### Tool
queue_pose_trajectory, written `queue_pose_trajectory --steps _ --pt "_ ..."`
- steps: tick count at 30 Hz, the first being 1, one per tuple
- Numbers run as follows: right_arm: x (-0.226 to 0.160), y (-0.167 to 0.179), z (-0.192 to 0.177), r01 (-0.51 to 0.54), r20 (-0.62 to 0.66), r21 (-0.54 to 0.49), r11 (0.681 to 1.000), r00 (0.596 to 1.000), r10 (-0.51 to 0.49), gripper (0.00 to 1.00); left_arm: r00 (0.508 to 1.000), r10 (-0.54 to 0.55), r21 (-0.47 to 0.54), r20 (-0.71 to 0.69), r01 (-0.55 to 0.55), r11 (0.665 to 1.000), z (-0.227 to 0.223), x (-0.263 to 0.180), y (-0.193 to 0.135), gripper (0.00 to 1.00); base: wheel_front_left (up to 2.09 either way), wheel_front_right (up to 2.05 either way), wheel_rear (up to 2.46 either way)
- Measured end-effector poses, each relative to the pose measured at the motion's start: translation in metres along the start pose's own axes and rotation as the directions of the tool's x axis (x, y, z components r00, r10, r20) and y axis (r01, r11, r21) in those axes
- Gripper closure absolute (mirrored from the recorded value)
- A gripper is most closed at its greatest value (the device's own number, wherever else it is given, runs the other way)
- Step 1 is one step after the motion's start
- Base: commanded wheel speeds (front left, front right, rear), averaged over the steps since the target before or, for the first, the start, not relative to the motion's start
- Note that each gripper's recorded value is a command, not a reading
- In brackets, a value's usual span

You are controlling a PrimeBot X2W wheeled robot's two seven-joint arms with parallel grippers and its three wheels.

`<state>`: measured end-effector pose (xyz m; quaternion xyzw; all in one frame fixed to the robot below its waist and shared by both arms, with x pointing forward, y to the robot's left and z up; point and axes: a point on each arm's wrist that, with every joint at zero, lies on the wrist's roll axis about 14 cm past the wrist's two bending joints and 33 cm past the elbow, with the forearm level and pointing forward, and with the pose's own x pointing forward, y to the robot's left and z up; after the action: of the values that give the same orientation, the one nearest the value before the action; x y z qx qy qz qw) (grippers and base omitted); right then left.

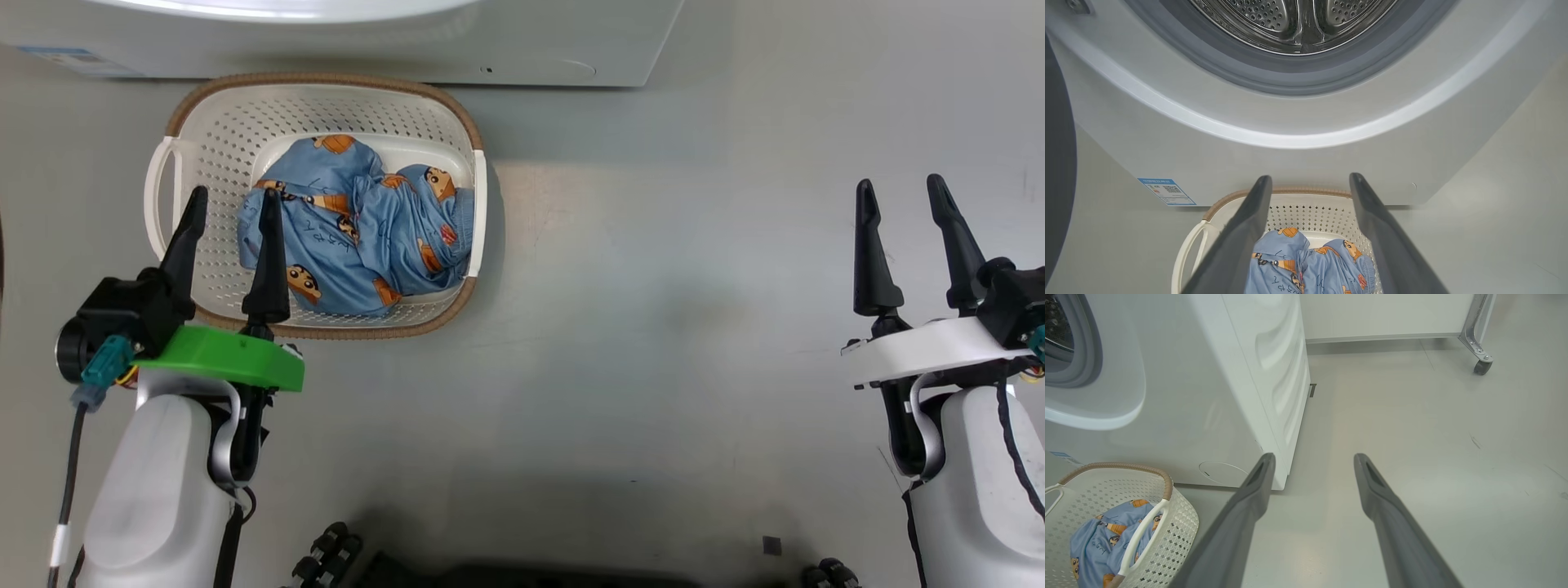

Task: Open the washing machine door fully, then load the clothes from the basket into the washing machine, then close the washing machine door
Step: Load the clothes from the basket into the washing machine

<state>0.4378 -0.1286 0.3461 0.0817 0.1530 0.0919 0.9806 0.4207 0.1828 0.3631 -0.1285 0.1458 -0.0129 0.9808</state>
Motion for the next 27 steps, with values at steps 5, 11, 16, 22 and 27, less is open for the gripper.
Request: queue_pose_trajectory --steps 5,11,16,22,27 --pt "0.012 -0.001 -0.012 -0.006 -0.018 0.007 1.000 1.000 0.006 0.00 1.000 -0.007 0.002 -0.023 0.007 1.000 -0.011 0.020 0.001 0.00 0.00 0.00 0.00" --pt "0.023 -0.007 -0.034 -0.004 -0.061 -0.002 1.000 0.998 0.004 0.00 0.997 -0.006 -0.005 -0.071 0.005 1.000 -0.033 0.047 0.005 0.00 0.00 0.00 0.00" --pt "0.030 -0.013 -0.049 0.002 -0.089 -0.002 1.000 0.996 -0.002 0.00 0.993 -0.009 -0.007 -0.122 0.008 1.000 -0.055 0.062 0.007 0.00 0.00 0.00 0.00" --pt "0.034 -0.019 -0.068 0.011 -0.125 -0.003 1.000 0.992 -0.011 0.00 0.971 0.021 -0.006 -0.240 -0.023 1.000 -0.100 0.067 0.021 0.00 0.00 0.00 0.00" --pt "0.036 -0.021 -0.084 0.014 -0.157 0.004 1.000 0.988 -0.013 0.00 0.946 0.031 0.003 -0.322 -0.032 0.999 -0.131 0.067 0.027 0.00 0.00 0.00 0.00"
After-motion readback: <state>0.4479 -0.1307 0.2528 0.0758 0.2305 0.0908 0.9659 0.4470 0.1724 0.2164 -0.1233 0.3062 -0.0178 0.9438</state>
